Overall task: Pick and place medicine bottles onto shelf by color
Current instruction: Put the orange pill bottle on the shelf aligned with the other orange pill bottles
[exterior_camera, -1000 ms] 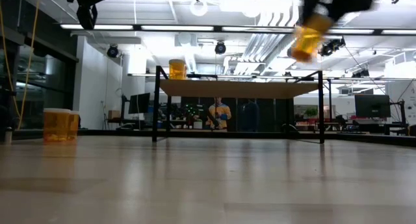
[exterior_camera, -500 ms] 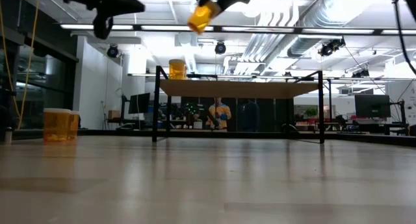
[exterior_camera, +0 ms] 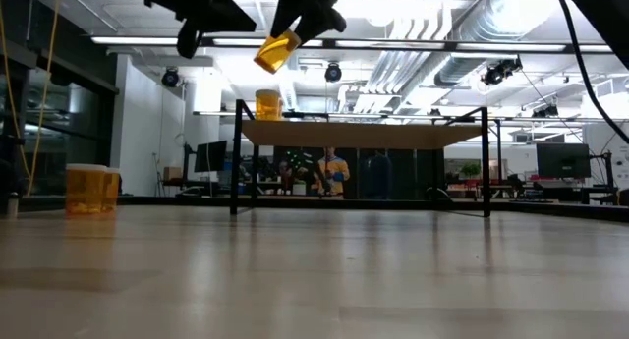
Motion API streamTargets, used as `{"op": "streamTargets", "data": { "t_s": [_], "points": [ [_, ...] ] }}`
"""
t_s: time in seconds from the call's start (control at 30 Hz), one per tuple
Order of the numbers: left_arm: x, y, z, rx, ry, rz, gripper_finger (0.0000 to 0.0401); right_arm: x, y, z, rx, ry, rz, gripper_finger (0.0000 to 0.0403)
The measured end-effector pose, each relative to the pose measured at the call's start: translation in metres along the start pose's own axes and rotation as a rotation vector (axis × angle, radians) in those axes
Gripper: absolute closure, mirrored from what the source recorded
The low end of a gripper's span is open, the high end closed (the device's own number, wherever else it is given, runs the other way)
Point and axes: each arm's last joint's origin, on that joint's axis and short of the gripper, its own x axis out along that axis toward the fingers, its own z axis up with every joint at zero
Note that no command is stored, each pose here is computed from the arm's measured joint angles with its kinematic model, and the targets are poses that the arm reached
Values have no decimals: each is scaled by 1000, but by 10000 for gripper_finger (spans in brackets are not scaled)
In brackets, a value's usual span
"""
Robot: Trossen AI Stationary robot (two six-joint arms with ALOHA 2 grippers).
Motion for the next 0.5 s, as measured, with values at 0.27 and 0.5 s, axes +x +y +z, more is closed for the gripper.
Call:
{"op": "streamTargets", "data": {
  "t_s": [0.27,0.5],
  "points": [
    [12,5,-4,-24,25,34,401,1,-6,3,5,-16,14,196],
    [21,10,-5,-56,21,68,401,1,-10,5,-2,-32,5,196]
  ]
}}
